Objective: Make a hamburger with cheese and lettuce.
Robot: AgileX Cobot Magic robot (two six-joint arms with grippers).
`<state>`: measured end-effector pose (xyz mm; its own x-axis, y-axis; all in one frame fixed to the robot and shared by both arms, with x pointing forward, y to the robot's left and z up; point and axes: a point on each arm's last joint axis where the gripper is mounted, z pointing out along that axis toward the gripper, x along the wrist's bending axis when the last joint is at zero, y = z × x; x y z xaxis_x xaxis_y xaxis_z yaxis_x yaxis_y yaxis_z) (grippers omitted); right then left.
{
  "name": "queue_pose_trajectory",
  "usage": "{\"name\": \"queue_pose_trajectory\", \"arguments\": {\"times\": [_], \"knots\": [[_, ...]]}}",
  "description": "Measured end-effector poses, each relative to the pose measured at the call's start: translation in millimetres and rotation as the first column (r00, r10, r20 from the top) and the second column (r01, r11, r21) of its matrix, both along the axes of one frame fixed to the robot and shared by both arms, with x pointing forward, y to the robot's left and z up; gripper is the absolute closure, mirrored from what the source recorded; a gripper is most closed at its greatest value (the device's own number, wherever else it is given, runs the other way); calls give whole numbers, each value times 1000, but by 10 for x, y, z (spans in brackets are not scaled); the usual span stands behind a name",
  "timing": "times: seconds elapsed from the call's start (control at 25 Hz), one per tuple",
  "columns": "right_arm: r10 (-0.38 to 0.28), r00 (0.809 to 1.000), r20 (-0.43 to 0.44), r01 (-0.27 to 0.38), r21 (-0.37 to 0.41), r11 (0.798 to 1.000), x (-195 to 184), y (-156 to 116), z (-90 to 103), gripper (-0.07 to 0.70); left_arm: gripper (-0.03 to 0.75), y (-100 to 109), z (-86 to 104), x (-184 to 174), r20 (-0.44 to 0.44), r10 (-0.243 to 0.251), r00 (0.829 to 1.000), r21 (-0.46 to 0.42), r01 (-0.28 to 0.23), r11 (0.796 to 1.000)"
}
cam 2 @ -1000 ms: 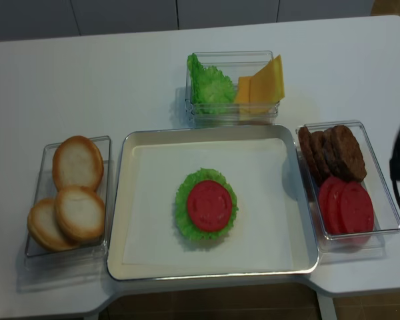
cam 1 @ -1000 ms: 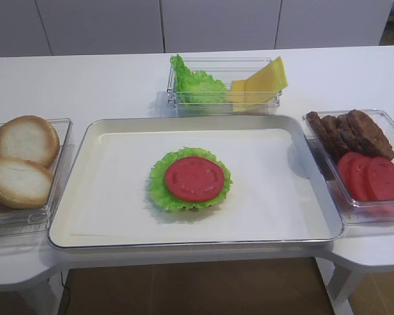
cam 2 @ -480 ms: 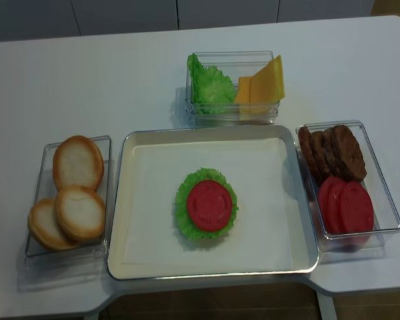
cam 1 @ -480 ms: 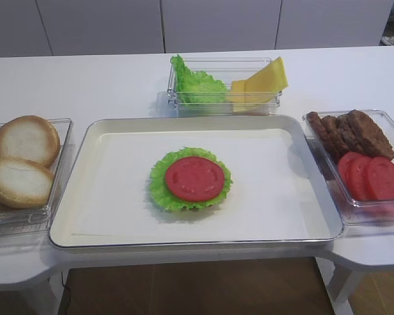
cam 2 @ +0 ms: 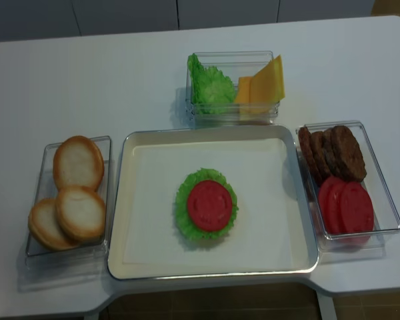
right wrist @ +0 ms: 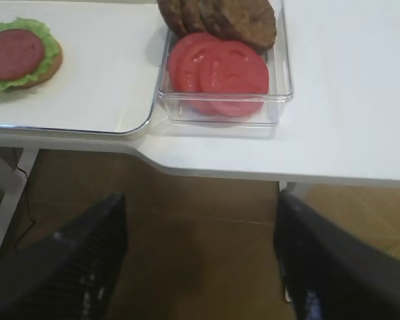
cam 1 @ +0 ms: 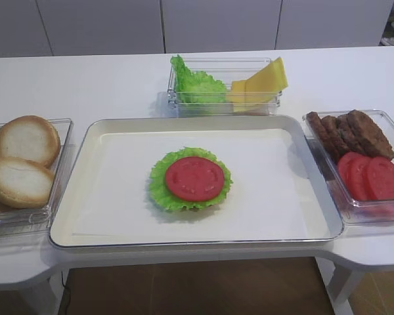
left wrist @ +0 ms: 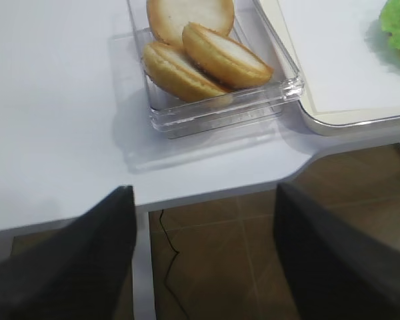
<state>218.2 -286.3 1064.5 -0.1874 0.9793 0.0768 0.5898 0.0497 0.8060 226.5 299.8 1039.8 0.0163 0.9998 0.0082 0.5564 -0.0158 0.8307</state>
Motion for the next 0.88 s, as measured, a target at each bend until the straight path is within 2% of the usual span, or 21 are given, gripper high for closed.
{"name": "queue_pose_trajectory", "arguments": {"times": [0.12,0.24,0.36,0.64,0.88], "knots": [[18,1000,20,-18,-5,1000,-52,7,-116,101,237,0,0,0,0,0,1000,0,0,1000],[22,1000,-3,-22,-5,1000,-35,11,-190,101,237,0,0,0,0,0,1000,0,0,1000],[24,1000,0,-24,1,1000,-22,17,-205,101,237,0,0,0,0,0,1000,0,0,1000],[8,997,75,-9,14,1000,71,16,-209,101,237,0,0,0,0,0,1000,0,0,1000],[3,997,82,-4,14,1000,101,13,-235,108,237,0,0,0,0,0,1000,0,0,1000]]}}
